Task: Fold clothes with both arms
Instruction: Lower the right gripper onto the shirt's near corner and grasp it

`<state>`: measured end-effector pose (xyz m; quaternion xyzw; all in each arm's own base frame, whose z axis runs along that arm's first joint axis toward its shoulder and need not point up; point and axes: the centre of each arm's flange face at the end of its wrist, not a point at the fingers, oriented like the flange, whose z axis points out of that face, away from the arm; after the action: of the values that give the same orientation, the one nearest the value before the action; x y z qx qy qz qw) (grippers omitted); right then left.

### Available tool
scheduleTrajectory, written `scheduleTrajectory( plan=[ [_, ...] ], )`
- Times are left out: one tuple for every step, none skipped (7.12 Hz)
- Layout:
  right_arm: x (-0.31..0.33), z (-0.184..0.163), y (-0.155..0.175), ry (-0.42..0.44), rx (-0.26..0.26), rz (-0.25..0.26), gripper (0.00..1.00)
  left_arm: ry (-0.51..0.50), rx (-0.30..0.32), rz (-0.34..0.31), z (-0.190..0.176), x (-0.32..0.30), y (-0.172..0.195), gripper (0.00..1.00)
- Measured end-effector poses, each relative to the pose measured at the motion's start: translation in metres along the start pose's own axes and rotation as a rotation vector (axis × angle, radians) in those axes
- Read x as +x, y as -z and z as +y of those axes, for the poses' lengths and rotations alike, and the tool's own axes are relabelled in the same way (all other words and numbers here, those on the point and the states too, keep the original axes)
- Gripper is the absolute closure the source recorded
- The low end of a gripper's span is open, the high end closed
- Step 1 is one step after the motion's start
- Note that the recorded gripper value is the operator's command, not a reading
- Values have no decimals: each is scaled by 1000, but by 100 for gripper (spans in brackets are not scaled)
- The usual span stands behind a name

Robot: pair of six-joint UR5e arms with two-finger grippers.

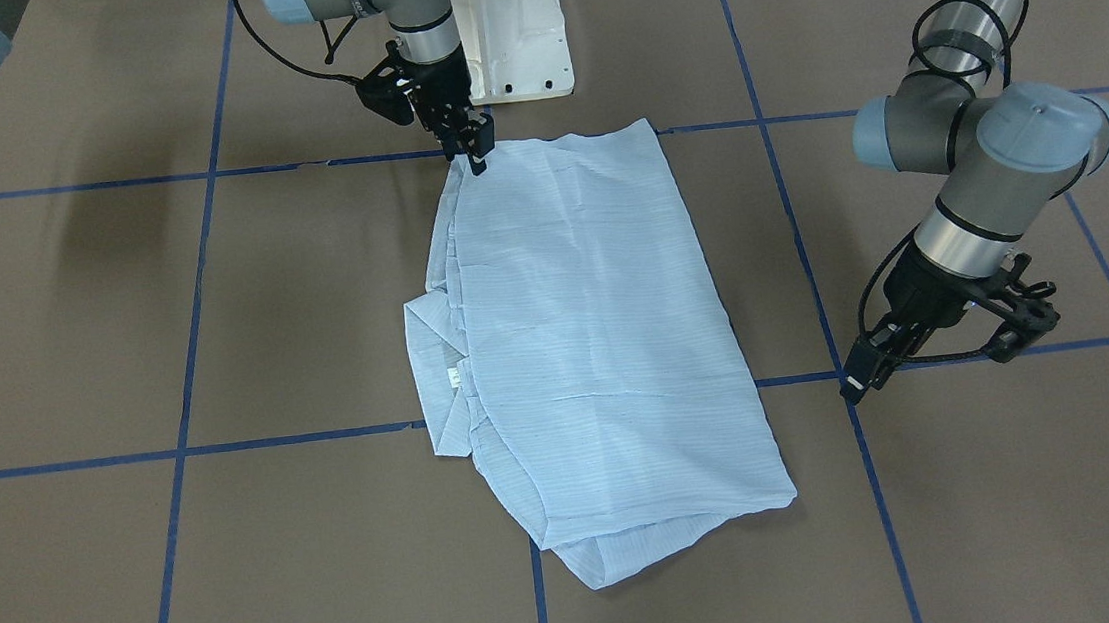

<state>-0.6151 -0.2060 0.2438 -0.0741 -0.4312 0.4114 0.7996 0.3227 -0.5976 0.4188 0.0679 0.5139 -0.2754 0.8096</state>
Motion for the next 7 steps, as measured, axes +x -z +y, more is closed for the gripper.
scheduleTrajectory(
  plan=[
    [0, 0, 0, -1, 0, 1, 69, 0, 0, 1, 0, 0, 0, 49],
    [0, 1, 0, -5, 0, 1, 87, 0, 0, 1, 0, 0, 0, 49],
    [0, 1, 0, -12, -1, 0, 100, 0, 0, 3, 0, 1, 2, 49],
    [-1, 1, 1, -19, -3, -1, 100, 0, 0, 5, 0, 1, 3, 49],
    [-1, 2, 2, -23, -6, -3, 100, 0, 0, 6, 0, 1, 4, 49],
    [-2, 2, 3, -25, -8, -4, 100, 1, 0, 5, 0, 0, 4, 49],
    [-3, 2, 4, -26, -10, -6, 100, 3, -1, 4, 0, -1, 4, 49]
  ],
)
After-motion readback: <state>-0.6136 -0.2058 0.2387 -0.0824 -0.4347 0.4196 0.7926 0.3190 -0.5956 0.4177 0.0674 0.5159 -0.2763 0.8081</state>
